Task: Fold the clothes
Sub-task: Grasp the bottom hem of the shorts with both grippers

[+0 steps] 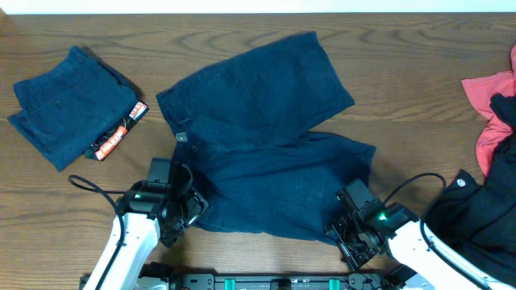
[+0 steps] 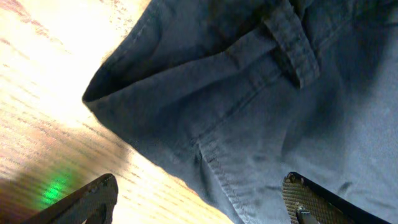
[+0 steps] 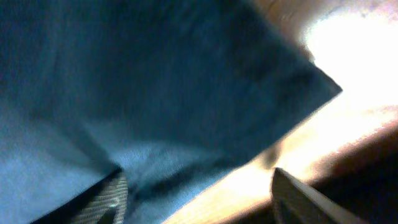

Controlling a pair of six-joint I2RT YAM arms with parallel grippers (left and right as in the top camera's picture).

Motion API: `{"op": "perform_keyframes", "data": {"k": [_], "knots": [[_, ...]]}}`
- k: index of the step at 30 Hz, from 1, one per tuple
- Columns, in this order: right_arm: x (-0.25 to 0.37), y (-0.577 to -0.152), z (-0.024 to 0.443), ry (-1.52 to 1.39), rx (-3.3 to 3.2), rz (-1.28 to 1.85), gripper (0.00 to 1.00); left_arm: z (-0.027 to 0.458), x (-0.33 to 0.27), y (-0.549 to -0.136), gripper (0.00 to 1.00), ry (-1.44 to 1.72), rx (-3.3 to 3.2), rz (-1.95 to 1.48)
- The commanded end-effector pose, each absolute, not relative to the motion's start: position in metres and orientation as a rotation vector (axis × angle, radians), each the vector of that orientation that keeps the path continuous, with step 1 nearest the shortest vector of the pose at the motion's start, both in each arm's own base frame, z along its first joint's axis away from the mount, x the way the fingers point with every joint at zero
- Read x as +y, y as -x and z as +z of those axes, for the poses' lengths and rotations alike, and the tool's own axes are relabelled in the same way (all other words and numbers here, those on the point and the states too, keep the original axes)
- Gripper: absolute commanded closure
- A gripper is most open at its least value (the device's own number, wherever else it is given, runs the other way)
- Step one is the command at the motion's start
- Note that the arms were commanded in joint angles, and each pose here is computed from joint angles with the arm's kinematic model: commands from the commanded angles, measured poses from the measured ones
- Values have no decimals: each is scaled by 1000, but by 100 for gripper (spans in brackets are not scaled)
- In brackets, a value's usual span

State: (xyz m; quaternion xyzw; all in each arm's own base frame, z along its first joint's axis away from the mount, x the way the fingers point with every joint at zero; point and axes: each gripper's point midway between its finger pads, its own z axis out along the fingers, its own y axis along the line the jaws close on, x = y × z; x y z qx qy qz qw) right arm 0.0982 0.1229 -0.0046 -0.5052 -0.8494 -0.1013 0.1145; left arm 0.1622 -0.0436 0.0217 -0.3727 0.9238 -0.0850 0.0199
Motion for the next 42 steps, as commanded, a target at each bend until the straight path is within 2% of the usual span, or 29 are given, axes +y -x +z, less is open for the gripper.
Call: {"op": "perform_keyframes", "data": {"k": [1,6,9,15,19,21,25,26,30,31,37,42], "knots": [[114,-94,-17,1589,-2461,-253,33,15,-40,-161,14,1131,2893,-222],[103,-106,-24,1681,-2503,-244,34,9,-41,-168,14,1061,2915,-221],[94,-115,-25,1739,-2548,-224,37,6,-41,-172,14,1036,2921,-221],[88,-123,-26,1788,-2557,-224,53,5,-39,-182,14,969,2900,-214],[86,-124,-26,1798,-2564,-217,60,5,-38,-182,14,968,2899,-205],[86,-124,-26,1800,-2567,-217,71,5,-38,-182,15,968,2899,-205],[86,-126,-26,1804,-2572,-219,99,5,-38,-180,34,972,2906,-201],[85,-126,-26,1804,-2572,-220,99,5,-38,-178,40,975,2913,-198],[86,-127,-25,1787,-2586,-227,99,4,-37,-166,91,992,2956,-171],[87,-128,-24,1774,-2598,-231,99,4,-37,-164,94,994,2963,-167],[92,-146,-9,1627,-2753,-273,99,21,-50,-169,94,809,3003,-294],[80,-167,31,1557,-2926,-160,99,57,-55,-171,94,641,2992,-343]]}}
